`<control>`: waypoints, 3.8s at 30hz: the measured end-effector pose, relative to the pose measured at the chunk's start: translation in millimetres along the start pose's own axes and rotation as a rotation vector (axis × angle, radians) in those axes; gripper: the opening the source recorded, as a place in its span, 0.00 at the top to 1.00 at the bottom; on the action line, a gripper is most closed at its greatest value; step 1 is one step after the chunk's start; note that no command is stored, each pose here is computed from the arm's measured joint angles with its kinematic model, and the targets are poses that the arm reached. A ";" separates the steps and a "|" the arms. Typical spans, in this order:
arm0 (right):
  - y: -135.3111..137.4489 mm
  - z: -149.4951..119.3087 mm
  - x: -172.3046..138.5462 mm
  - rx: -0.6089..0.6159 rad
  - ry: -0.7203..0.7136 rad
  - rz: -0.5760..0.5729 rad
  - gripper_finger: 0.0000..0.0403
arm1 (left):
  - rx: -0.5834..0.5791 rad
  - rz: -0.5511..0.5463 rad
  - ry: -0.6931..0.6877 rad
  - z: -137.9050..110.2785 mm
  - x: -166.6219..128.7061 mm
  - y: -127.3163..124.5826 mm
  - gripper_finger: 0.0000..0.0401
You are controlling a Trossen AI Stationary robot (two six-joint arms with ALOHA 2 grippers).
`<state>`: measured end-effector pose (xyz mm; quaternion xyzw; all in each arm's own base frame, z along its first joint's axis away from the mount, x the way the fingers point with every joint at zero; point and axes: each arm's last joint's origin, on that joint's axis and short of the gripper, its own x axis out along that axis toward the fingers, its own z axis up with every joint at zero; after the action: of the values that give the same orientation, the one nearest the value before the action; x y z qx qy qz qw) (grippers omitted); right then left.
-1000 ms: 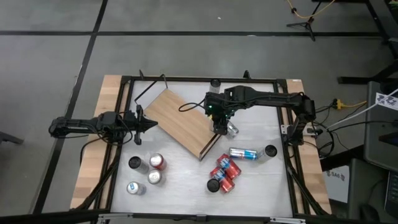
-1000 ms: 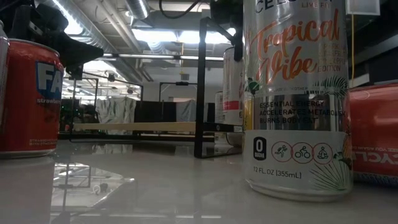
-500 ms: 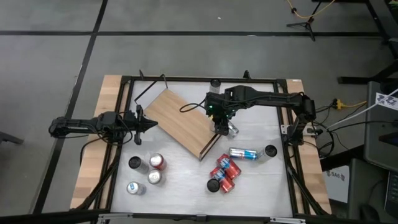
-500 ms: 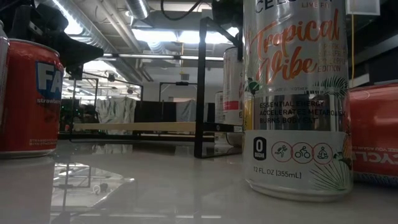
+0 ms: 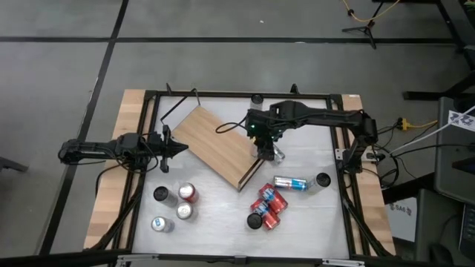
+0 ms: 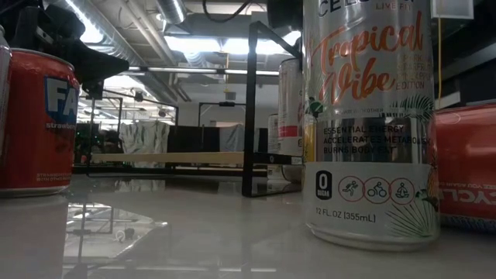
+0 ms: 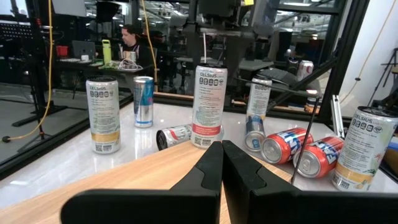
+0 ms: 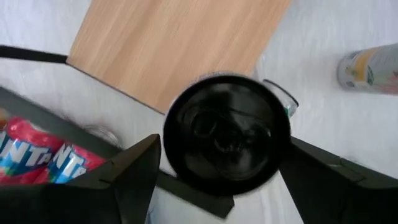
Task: Place canned beverage on shelf
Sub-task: Put the right white-pink soda can on the shelf, then put the top white-pink soda can on the shelf aligned with the other white-pink soda can
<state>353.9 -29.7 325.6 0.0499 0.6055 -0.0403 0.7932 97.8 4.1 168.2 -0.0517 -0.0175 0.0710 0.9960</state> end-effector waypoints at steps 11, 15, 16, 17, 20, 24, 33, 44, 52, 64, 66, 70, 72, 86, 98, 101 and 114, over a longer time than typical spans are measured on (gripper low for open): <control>0.8 0.1 -57.2 -0.001 -0.058 -0.008 0.24 | 0.000 0.000 0.000 0.1 0.0 0.0 1.00; 0.5 -7.7 -80.5 0.004 -0.050 -0.022 0.24 | 0.000 0.000 0.000 0.0 0.0 0.0 1.00; 0.2 -9.0 -86.6 0.013 -0.073 -0.031 0.24 | 0.000 0.000 0.000 0.0 0.0 0.0 1.00; -0.1 -11.8 -92.5 0.028 -0.095 -0.039 0.24 | 0.000 0.000 0.000 0.0 0.0 0.0 1.00; -0.6 -22.8 -105.2 0.036 -0.120 -0.047 0.24 | 0.000 0.000 0.000 0.1 0.0 0.0 1.00; -1.7 -38.6 -111.2 0.080 -0.122 -0.060 0.24 | 0.000 0.000 -0.001 0.1 0.0 0.0 1.00; -6.0 -77.9 -88.1 0.238 -0.075 -0.129 0.24 | -0.001 0.000 -0.001 0.2 0.0 0.0 1.00; -8.0 -114.5 -17.5 0.369 -0.051 -0.095 0.24 | 0.000 0.000 -0.001 0.1 0.0 0.0 1.00; -7.5 -118.8 29.3 0.373 -0.074 -0.037 0.24 | -0.001 0.000 -0.001 0.2 0.0 0.0 1.00; -8.9 -129.6 69.2 0.373 -0.122 -0.027 0.24 | 0.000 0.000 -0.001 0.1 0.0 0.0 1.00; -9.2 -133.6 77.2 0.375 -0.123 -0.026 0.24 | 0.000 0.000 -0.001 0.1 0.0 0.0 1.00; -9.5 -136.5 88.9 0.400 -0.165 -0.013 0.24 | 0.000 0.000 -0.001 0.1 0.0 0.0 1.00; -9.7 -139.2 93.0 0.401 -0.163 -0.014 0.24 | 0.000 0.000 -0.001 0.1 0.0 0.0 1.00; -11.9 -140.6 102.1 0.428 -0.235 -0.063 0.24 | -0.001 0.000 -0.001 0.1 0.0 0.0 1.00; -11.8 -141.1 102.5 0.490 -0.233 -0.052 0.24 | 0.000 0.000 -0.001 0.1 0.0 0.0 1.00; -11.8 -141.1 102.5 0.490 -0.233 -0.052 0.24 | -0.001 0.000 -0.001 0.2 0.0 0.0 1.00; -12.6 -137.1 126.2 0.505 -0.168 -0.095 0.24 | -0.001 0.000 -0.001 0.1 0.0 0.0 1.00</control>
<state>254.4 -25.0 167.5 0.2140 0.5098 -0.2314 0.8005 97.8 4.1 168.3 -0.0519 -0.0181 0.0712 0.9959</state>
